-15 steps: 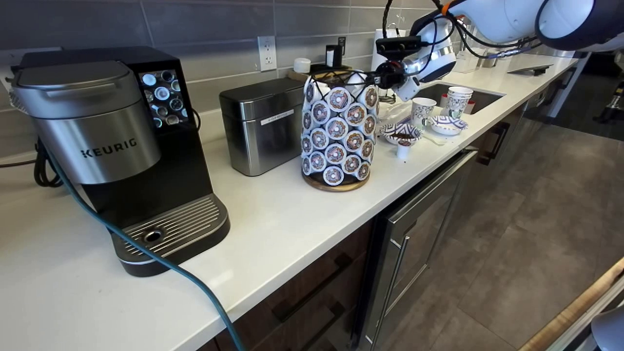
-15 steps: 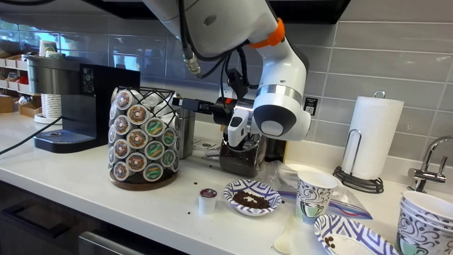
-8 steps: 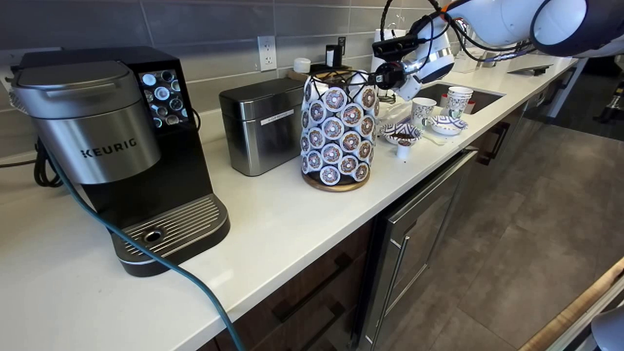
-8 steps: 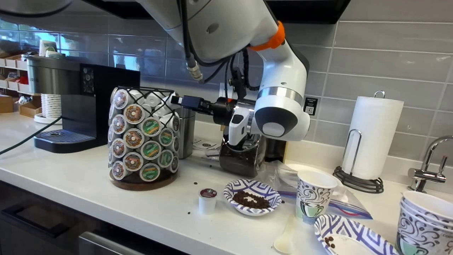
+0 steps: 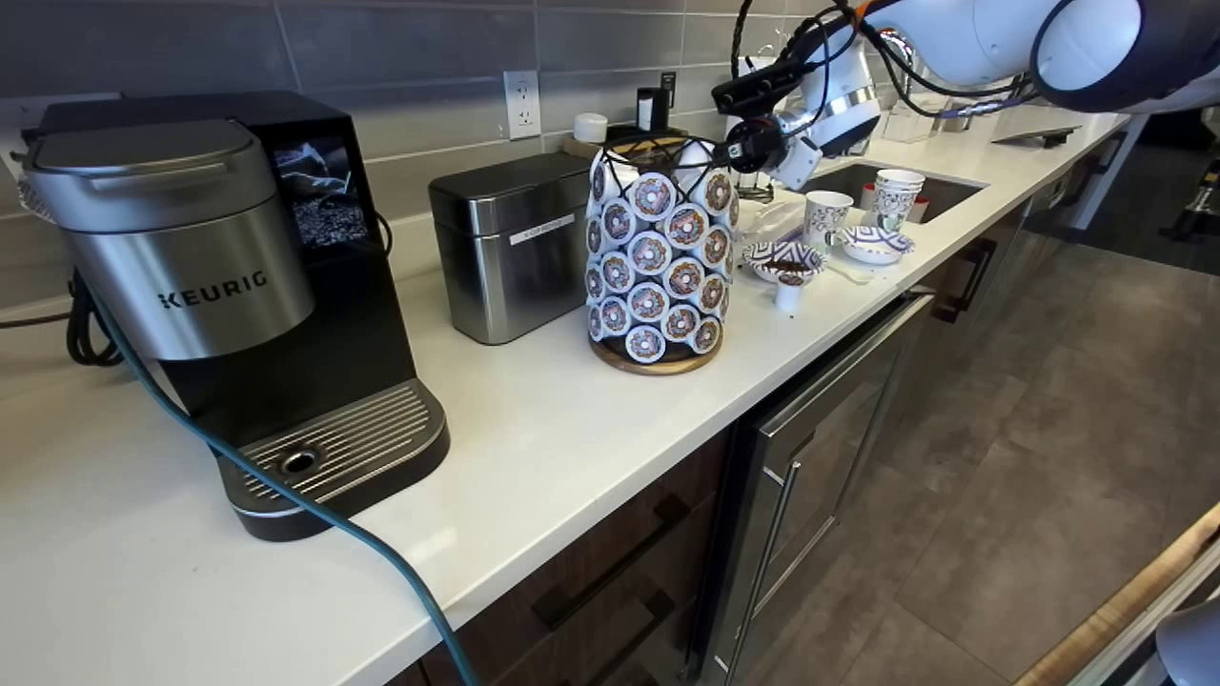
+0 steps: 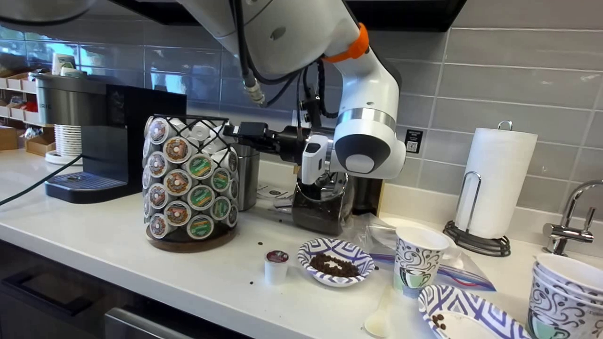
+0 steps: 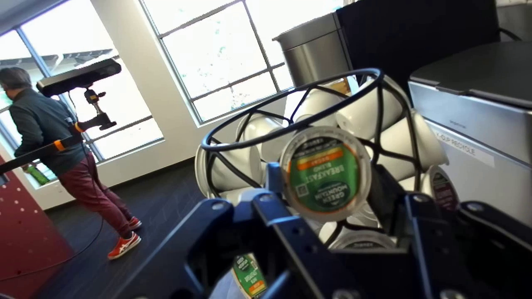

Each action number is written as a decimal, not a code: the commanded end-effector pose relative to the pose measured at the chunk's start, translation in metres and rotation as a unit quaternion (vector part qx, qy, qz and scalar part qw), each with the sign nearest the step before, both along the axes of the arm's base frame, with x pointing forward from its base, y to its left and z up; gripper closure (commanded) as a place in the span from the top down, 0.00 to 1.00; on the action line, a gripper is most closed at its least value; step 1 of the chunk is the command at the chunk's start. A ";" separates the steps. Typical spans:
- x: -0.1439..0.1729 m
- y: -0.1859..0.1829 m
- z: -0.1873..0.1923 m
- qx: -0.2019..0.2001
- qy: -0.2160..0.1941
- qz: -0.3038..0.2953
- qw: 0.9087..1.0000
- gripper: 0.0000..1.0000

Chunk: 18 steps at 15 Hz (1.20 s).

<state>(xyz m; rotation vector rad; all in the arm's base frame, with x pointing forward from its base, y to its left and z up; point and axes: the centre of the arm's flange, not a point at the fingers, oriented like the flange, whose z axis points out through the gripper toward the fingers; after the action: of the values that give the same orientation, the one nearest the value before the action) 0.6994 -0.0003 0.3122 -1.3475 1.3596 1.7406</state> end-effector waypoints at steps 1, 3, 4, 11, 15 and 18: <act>-0.002 0.003 0.006 -0.047 0.025 0.019 0.998 0.29; -0.007 -0.002 0.008 -0.060 0.032 0.015 0.998 0.29; -0.008 -0.005 0.009 -0.068 0.035 0.014 0.997 0.29; -0.013 -0.003 0.016 -0.110 0.045 0.027 0.993 0.29; -0.014 -0.001 0.020 -0.120 0.036 0.026 0.992 0.29; -0.015 0.004 0.022 -0.126 0.031 0.028 0.991 0.29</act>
<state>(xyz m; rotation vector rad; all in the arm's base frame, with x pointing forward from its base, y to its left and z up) 0.6918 -0.0070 0.3316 -1.4548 1.5916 1.7288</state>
